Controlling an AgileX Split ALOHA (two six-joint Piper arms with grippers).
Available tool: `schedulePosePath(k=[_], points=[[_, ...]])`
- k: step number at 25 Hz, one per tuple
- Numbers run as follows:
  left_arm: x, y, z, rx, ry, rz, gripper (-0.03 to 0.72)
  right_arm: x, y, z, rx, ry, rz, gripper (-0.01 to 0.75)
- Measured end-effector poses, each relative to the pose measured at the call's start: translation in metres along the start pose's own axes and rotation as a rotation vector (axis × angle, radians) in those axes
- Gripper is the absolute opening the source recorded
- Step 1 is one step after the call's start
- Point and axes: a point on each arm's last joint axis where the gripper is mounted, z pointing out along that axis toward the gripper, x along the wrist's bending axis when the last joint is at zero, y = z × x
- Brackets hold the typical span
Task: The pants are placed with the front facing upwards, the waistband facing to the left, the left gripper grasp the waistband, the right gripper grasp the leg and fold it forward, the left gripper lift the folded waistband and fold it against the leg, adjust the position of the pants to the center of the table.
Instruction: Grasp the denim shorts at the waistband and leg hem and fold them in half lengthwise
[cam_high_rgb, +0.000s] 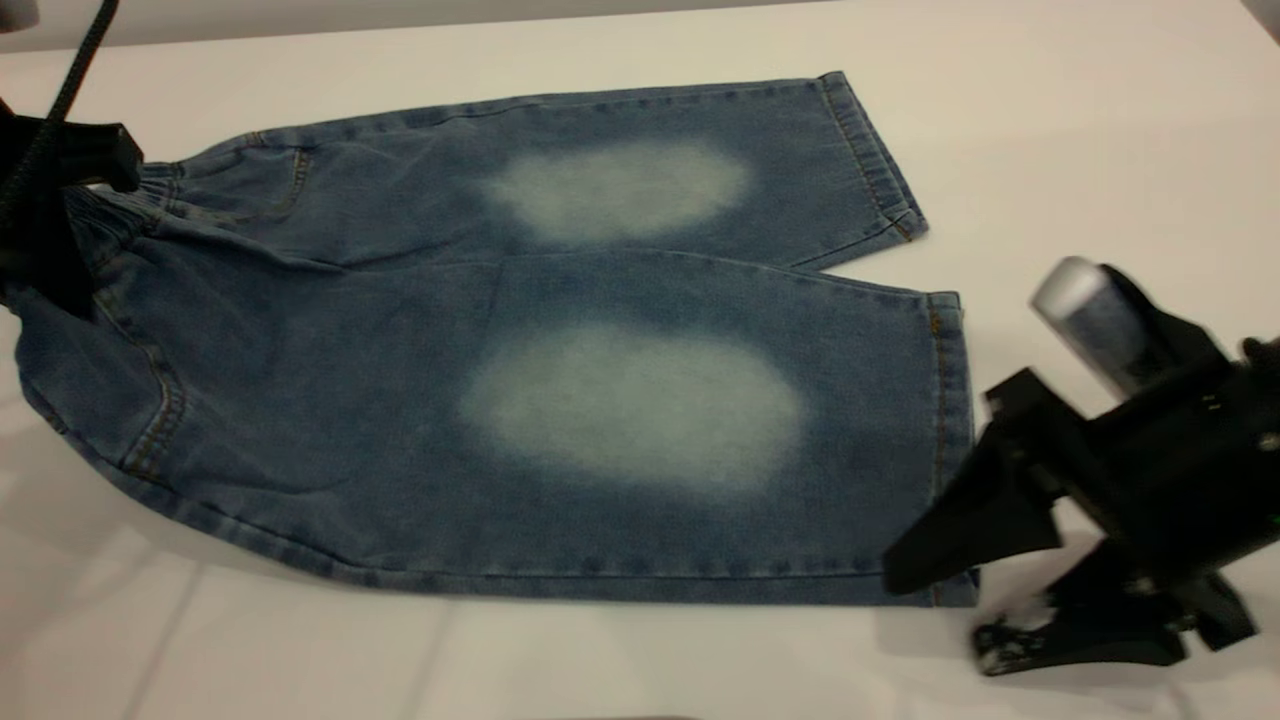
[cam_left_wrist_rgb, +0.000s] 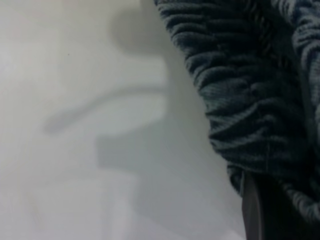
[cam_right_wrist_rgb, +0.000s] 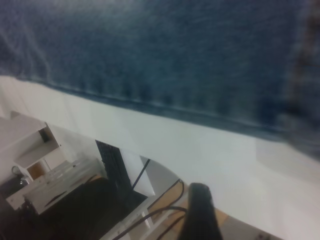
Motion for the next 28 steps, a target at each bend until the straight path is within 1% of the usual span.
schedulePosePath(k=[8, 17, 20, 22, 27, 28], points=[[0.000, -0.002, 0.000, 0.017, 0.005, -0.003, 0.099, 0.012, 0.006, 0.010, -0.025, -0.015, -0.074, 0.458], [0.001, -0.003, 0.000, 0.029, 0.009, -0.003, 0.099, 0.026, 0.034, 0.011, -0.103, -0.014, -0.138, 0.458], [0.001, -0.003, 0.000, 0.032, 0.010, -0.001, 0.099, 0.028, 0.041, 0.011, -0.131, -0.027, -0.147, 0.434], [0.001, -0.003, 0.000, 0.032, 0.010, -0.001, 0.099, 0.028, 0.044, 0.010, -0.144, -0.045, -0.147, 0.375], [0.001, -0.003, 0.000, 0.032, 0.010, -0.001, 0.099, 0.023, 0.046, 0.010, -0.162, -0.102, -0.143, 0.078], [0.001, -0.003, 0.000, 0.032, 0.010, -0.001, 0.099, 0.022, 0.046, 0.010, -0.164, -0.109, -0.143, 0.046]])
